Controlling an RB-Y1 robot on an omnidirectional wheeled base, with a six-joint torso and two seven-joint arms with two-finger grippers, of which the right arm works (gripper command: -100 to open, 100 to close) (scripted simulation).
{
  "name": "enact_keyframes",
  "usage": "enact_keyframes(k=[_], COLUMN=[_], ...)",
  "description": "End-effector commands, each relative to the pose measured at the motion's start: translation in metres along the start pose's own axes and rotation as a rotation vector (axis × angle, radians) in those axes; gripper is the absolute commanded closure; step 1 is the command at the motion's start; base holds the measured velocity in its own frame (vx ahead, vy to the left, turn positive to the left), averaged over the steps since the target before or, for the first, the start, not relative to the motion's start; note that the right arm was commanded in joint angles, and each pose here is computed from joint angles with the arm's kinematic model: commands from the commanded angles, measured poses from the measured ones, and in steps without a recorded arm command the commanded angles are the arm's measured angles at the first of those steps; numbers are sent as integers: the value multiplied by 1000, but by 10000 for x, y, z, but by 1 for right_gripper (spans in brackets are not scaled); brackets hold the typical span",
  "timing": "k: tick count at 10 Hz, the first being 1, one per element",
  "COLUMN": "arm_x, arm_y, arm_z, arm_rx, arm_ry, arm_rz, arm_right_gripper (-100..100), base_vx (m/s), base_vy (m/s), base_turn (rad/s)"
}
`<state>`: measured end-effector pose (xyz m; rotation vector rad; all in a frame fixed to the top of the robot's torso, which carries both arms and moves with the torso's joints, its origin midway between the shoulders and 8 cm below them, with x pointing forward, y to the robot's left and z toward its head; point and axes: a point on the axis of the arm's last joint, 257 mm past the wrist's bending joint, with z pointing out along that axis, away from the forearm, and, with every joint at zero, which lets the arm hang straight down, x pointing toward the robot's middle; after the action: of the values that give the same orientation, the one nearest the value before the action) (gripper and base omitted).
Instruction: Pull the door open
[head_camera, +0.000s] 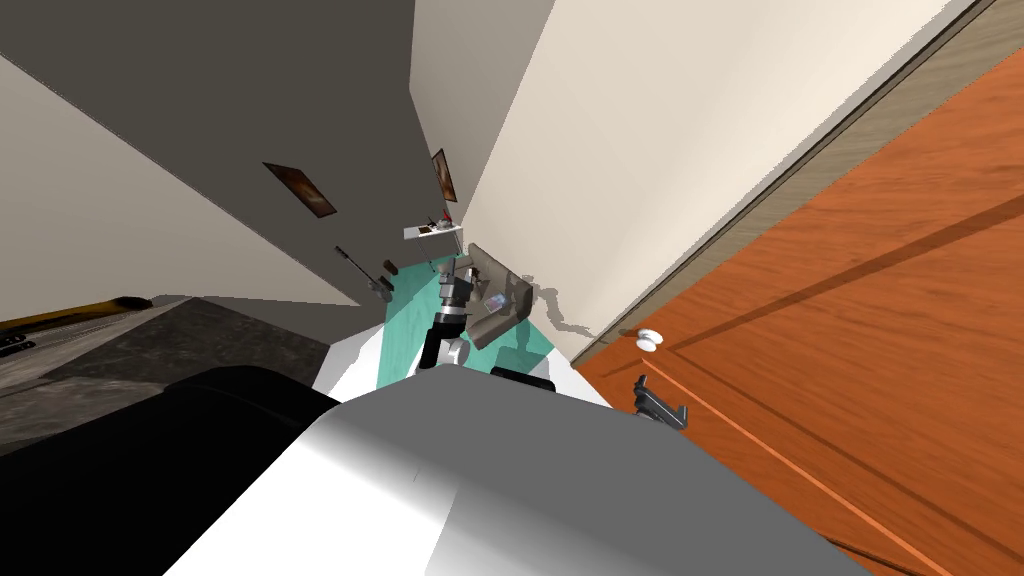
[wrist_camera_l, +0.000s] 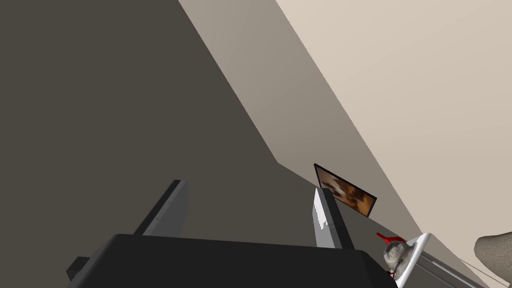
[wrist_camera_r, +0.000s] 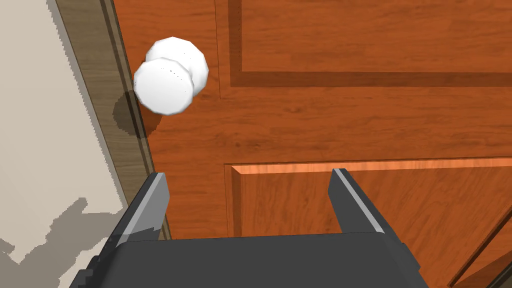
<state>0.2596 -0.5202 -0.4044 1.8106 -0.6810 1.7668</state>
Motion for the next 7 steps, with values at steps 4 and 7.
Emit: enact_keyframes(k=[4,7], arm_x=[38,94], arm_y=[-230,-371], arm_z=[77,123], arm_rx=[-13,-24], arm_ry=[3,11], arm_rz=[-5,6], arm_right_gripper=[-100,-100], base_vx=[-25,8], base_vy=[41,11], base_turn=[44,66])
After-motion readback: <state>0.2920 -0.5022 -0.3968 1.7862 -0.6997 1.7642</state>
